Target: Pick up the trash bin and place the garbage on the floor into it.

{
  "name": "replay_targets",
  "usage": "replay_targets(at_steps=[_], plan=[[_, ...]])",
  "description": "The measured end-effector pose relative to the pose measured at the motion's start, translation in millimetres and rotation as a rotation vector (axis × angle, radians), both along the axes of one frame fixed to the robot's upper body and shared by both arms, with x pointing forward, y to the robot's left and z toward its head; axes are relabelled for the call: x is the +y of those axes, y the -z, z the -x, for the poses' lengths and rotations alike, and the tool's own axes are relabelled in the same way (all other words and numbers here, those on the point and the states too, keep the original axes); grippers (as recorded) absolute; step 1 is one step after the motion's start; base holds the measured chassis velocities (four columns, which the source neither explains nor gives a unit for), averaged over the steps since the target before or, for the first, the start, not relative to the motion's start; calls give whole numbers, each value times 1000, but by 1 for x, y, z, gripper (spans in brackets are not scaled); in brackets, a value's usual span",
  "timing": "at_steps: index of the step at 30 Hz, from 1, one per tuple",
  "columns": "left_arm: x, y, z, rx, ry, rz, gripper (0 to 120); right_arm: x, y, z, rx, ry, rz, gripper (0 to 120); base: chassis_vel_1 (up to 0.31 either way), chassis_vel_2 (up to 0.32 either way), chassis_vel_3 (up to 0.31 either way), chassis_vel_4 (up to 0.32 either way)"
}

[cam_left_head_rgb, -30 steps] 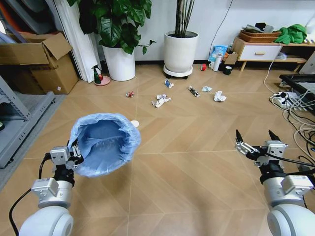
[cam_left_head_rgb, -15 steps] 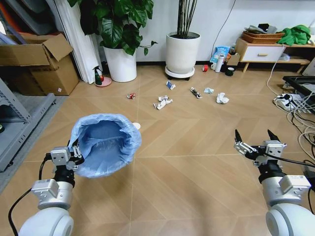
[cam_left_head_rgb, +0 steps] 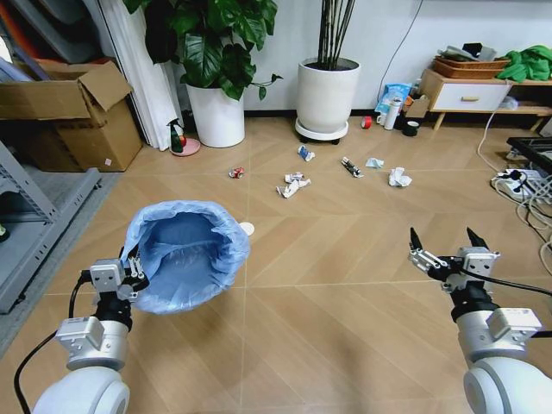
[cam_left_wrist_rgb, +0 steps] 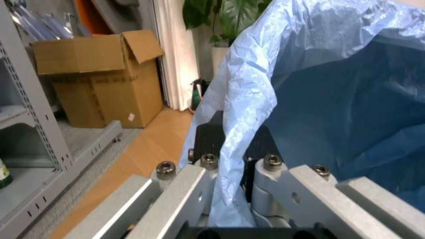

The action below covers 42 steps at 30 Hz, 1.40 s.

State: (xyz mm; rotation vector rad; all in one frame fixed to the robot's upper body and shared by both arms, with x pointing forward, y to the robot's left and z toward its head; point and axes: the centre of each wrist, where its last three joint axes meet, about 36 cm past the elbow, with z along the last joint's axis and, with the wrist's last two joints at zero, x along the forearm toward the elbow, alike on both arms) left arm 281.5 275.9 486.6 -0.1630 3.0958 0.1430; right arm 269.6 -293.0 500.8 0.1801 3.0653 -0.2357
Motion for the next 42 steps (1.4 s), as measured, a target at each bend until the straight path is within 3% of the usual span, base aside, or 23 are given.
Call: replay_targets(at_steps=[42], plan=[[-2,1,2,4,13,-7,0,1,10,-7,-2,-14,8,100,-31,167,30,-170]])
